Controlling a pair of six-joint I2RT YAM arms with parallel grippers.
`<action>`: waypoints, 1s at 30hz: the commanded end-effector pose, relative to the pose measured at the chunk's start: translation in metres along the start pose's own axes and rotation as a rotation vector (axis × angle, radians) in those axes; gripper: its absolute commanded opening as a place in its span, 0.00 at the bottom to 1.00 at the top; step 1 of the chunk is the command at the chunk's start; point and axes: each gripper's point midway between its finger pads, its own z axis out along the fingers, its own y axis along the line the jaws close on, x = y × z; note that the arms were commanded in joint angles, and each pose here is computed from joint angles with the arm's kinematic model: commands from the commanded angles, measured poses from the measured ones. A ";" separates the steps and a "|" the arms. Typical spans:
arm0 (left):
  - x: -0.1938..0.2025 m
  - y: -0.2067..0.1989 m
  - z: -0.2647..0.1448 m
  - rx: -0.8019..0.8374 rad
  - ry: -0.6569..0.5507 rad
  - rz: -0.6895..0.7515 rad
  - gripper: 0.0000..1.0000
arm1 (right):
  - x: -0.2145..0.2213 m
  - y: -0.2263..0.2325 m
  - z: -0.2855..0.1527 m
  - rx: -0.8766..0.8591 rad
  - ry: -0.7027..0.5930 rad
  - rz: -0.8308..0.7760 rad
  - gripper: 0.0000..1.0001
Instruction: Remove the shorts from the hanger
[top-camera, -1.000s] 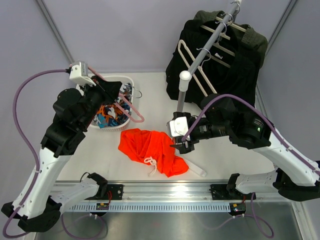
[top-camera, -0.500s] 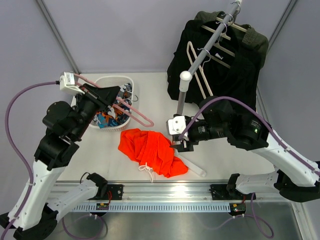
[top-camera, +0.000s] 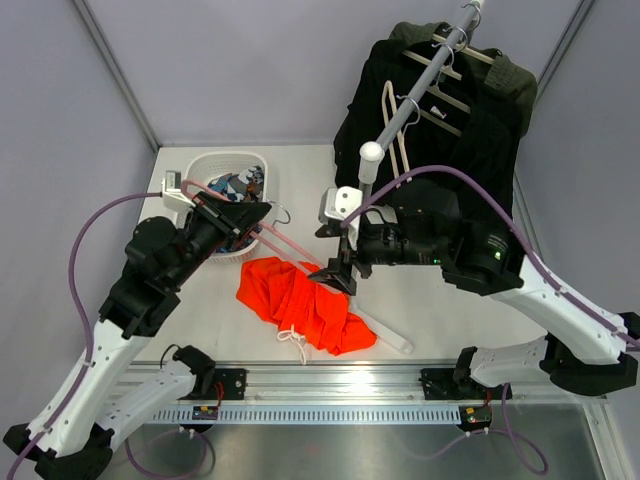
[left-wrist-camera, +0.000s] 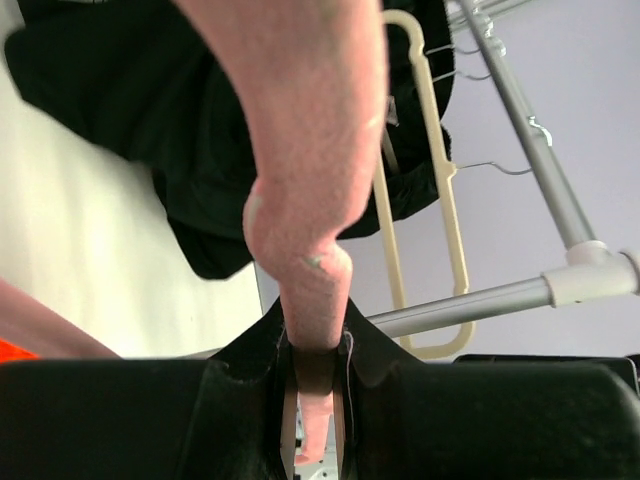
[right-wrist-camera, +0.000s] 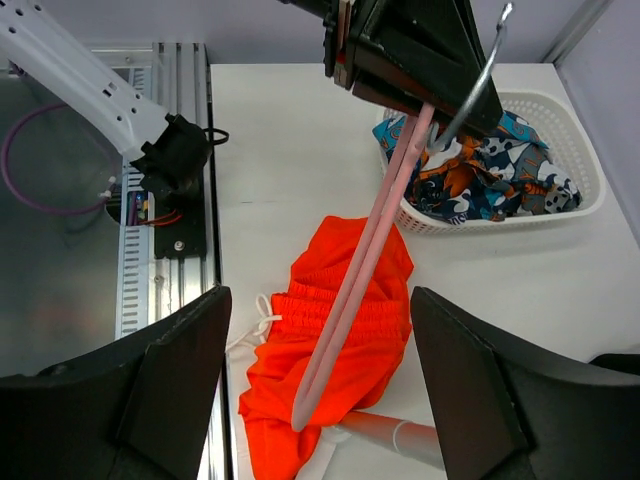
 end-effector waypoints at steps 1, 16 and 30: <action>0.001 -0.035 -0.003 0.138 0.030 -0.067 0.00 | -0.018 -0.012 0.015 0.075 -0.045 0.045 0.80; 0.006 -0.046 -0.010 0.200 0.061 -0.101 0.00 | 0.004 -0.024 0.050 0.145 0.038 -0.014 0.21; -0.001 -0.068 -0.024 0.270 0.048 -0.079 0.57 | -0.021 -0.008 0.033 0.058 -0.011 -0.011 0.00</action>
